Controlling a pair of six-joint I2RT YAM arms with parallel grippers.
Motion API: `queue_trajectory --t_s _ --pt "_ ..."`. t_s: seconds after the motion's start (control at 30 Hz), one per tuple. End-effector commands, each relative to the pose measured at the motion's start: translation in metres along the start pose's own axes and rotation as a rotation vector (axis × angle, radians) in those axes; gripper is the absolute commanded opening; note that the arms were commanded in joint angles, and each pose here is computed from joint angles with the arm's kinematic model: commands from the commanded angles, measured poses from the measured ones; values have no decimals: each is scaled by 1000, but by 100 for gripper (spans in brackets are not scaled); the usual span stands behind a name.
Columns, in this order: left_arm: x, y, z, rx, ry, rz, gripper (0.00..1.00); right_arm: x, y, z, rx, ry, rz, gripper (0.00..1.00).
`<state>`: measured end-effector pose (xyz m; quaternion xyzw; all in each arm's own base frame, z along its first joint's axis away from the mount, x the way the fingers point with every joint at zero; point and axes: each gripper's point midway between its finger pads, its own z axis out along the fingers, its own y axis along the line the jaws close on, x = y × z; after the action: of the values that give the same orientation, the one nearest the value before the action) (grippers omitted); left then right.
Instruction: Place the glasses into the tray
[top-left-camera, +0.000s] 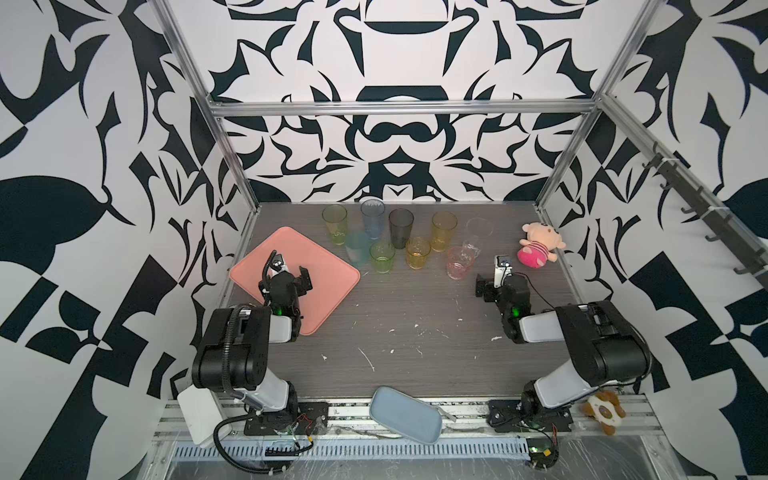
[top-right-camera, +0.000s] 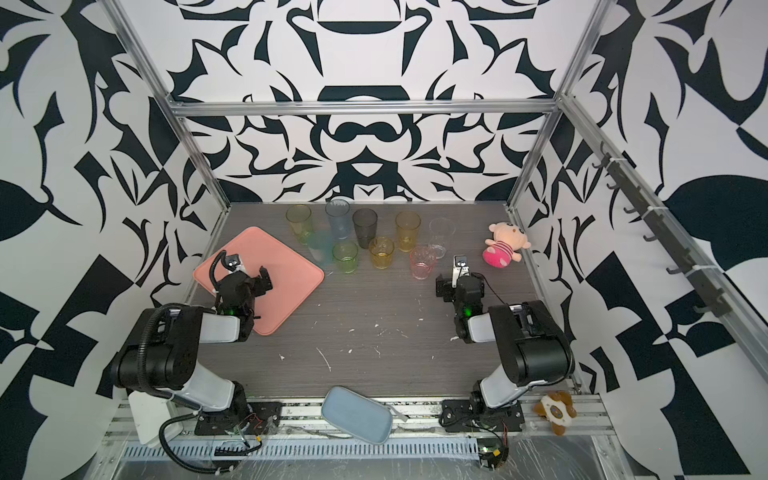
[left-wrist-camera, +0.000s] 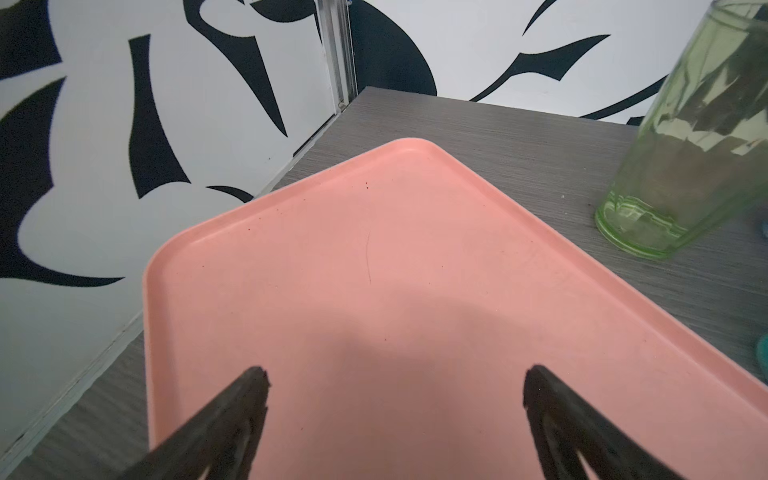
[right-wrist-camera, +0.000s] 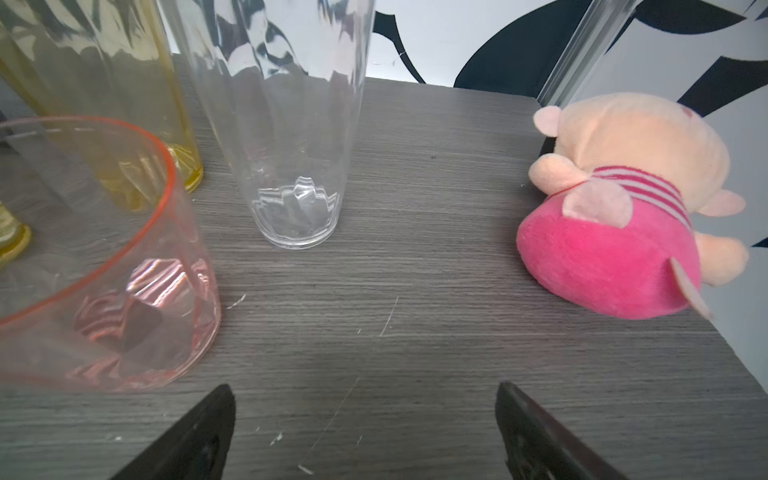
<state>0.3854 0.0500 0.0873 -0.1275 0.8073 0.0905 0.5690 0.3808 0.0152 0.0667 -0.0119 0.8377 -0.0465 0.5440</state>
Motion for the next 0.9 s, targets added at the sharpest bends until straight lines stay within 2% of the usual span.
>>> queue_trajectory --t_s 0.0,0.87 --pt "-6 1 0 -2 -27 -16 99 -14 -4 -1 17 -45 13 100" --pt "-6 2 -1 -4 -31 -22 100 -14 -4 -1 10 -48 11 100"
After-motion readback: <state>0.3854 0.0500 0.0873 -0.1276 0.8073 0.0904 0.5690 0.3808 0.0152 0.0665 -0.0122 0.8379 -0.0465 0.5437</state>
